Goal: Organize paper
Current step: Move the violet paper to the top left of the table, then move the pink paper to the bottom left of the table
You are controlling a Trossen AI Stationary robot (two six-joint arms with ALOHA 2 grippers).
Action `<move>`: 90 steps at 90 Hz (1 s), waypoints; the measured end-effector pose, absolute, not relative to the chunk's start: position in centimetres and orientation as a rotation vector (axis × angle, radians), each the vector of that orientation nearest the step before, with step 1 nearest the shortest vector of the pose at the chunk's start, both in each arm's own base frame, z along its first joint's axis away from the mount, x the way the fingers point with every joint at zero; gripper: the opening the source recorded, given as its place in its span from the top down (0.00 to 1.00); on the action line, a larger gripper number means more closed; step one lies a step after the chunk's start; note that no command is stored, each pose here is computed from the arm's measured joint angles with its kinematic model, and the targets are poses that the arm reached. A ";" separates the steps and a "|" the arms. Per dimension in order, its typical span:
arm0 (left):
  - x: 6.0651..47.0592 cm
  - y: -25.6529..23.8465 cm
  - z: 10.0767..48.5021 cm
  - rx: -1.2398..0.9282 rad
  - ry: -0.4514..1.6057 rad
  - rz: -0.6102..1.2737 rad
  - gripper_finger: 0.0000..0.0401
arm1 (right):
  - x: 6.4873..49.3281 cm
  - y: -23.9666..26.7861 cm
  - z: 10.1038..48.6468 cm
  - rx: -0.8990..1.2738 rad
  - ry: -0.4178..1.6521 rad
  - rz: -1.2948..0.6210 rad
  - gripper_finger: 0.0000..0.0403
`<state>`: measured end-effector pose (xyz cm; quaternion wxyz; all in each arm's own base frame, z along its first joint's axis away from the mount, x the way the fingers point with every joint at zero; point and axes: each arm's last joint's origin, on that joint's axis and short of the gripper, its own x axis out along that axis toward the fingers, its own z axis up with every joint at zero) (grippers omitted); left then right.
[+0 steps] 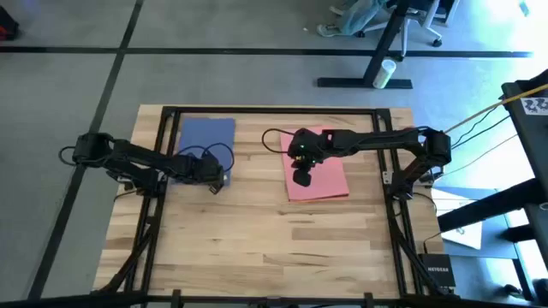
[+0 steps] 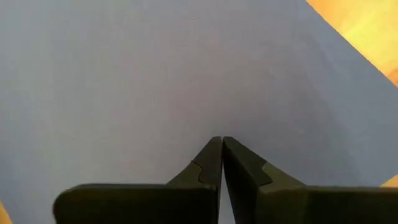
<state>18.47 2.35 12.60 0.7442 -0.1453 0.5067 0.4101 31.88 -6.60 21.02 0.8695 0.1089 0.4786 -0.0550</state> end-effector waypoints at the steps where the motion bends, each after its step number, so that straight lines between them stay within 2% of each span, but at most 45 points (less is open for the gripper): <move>1: 18.5 2.4 12.6 -0.318 1.110 0.899 1.00 | 31.9 -6.6 21.0 0.228 1.002 -0.115 1.00; 20: 19.0 2.4 13.2 -0.325 1.097 0.888 1.00 | 31.9 -6.6 21.0 0.229 1.006 -0.115 1.00; 46: 21.8 1.7 16.4 -0.292 0.984 0.786 1.00 | 31.8 -6.5 21.2 0.210 1.002 -0.105 1.00; 76: 25.2 -1.1 21.2 -0.221 0.514 0.459 1.00 | 31.7 -1.9 23.3 0.011 0.912 -0.011 1.00; 90: 25.8 -1.8 22.3 -0.189 0.420 0.347 1.00 | 30.7 0.0 22.8 -0.018 0.850 0.040 1.00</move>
